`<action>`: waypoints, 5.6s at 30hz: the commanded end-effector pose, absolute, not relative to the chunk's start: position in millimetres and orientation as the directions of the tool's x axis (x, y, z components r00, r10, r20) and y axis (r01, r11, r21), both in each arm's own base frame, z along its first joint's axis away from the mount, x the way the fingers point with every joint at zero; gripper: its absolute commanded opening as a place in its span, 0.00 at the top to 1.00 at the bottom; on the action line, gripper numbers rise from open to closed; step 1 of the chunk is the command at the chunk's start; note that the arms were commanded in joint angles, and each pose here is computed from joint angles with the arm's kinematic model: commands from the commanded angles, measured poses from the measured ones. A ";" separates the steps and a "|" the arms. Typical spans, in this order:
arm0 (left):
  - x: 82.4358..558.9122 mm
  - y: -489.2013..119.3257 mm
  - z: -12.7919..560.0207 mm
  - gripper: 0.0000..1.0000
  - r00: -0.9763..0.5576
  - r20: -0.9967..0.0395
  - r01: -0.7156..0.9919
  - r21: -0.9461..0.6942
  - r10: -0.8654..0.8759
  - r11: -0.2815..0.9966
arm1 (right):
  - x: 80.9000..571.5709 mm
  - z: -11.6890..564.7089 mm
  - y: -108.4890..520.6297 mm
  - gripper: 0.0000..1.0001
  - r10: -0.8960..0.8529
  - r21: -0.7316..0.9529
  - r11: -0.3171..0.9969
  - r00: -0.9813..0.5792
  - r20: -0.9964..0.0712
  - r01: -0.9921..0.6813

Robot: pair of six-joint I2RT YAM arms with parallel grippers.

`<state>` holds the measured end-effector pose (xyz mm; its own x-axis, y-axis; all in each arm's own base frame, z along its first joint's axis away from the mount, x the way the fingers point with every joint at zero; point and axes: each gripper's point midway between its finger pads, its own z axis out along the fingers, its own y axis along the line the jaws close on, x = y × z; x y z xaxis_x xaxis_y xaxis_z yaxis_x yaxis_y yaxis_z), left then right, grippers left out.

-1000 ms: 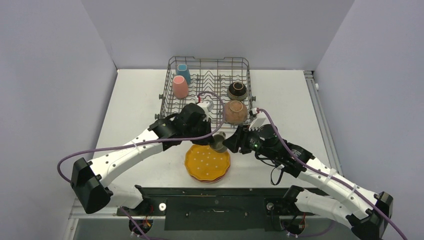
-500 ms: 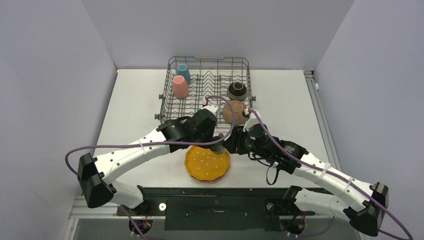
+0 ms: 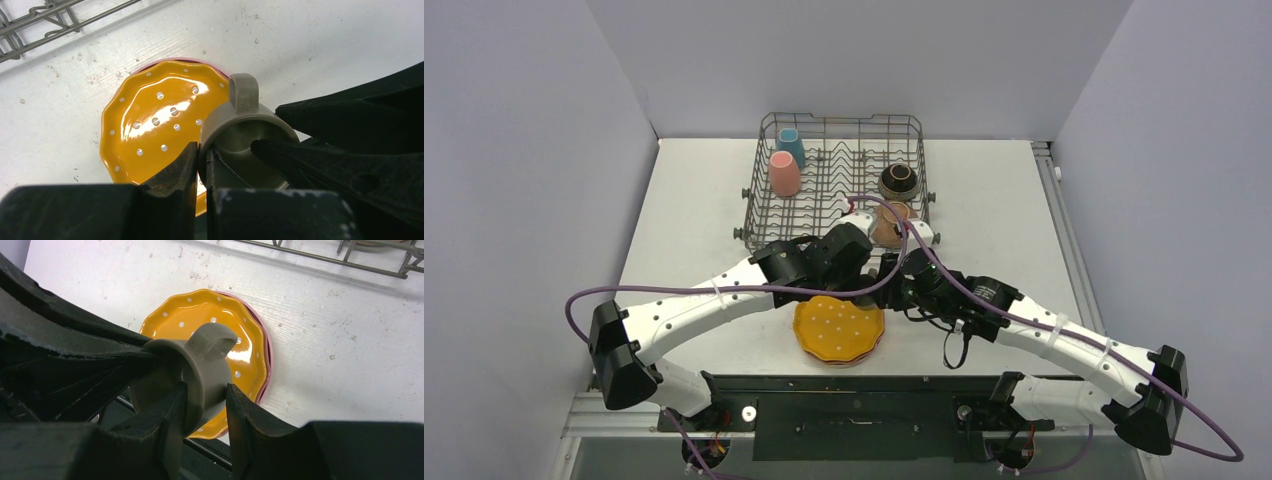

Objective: Load the mixed dishes into the dish rack
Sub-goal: Pick up the cup from the dish rack.

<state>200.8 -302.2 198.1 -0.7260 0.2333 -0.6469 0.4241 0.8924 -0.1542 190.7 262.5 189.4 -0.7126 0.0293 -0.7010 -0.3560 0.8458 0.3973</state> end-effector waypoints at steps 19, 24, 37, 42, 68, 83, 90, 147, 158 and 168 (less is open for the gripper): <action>194.7 -328.9 240.0 0.43 -0.666 -0.730 0.508 -0.294 0.153 0.809 | 195.6 192.5 263.3 1.00 0.035 0.367 0.867 -0.694 -0.719 -0.337; 195.5 -325.9 241.4 0.32 -0.667 -0.733 0.499 -0.309 0.132 0.810 | 195.0 190.3 256.1 1.00 0.056 0.370 0.873 -0.688 -0.724 -0.319; 199.8 -317.5 263.5 0.22 -0.704 -0.705 0.487 -0.565 -0.084 0.666 | 195.6 190.0 235.8 1.00 0.123 0.418 0.858 -0.671 -0.731 -0.298; 197.8 -315.3 264.7 0.01 -0.726 -0.675 0.487 -0.640 -0.131 0.595 | 197.6 193.8 233.0 1.00 0.180 0.507 0.801 -0.681 -0.710 -0.318; 189.1 -311.9 300.2 0.04 -0.829 -0.446 0.404 -0.895 -0.337 0.192 | 199.7 259.2 246.4 1.00 0.540 0.830 0.365 -0.630 -0.558 -0.422; 178.1 -319.2 309.4 0.04 -0.879 -0.366 0.362 -0.929 -0.305 0.073 | 193.7 291.5 241.0 1.00 0.676 0.861 0.107 -0.598 -0.430 -0.498; 176.0 -322.0 309.9 0.04 -0.893 -0.345 0.347 -0.937 -0.291 0.044 | 189.3 306.2 240.5 1.00 0.683 0.838 0.073 -0.585 -0.438 -0.542; 158.5 -336.8 344.3 0.47 -0.952 -0.251 0.288 -0.930 -0.175 -0.229 | 182.7 301.0 254.3 1.00 0.650 0.814 0.030 -0.608 -0.457 -0.580; 157.2 -336.7 352.3 0.87 -0.946 -0.281 0.315 -0.916 -0.164 -0.247 | 178.4 300.5 249.7 0.87 0.646 0.804 0.054 -0.594 -0.480 -0.592; 166.6 -330.8 354.1 0.97 -0.932 -0.308 0.346 -0.912 -0.189 -0.221 | 178.2 289.0 243.3 0.74 0.621 0.792 0.157 -0.564 -0.544 -0.590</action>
<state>165.2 -338.9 316.6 -0.9670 -0.1537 -0.2032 0.2265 -0.1535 -0.9618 178.5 245.6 286.2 -0.5990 0.6298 -0.4945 -0.5587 0.1137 0.8215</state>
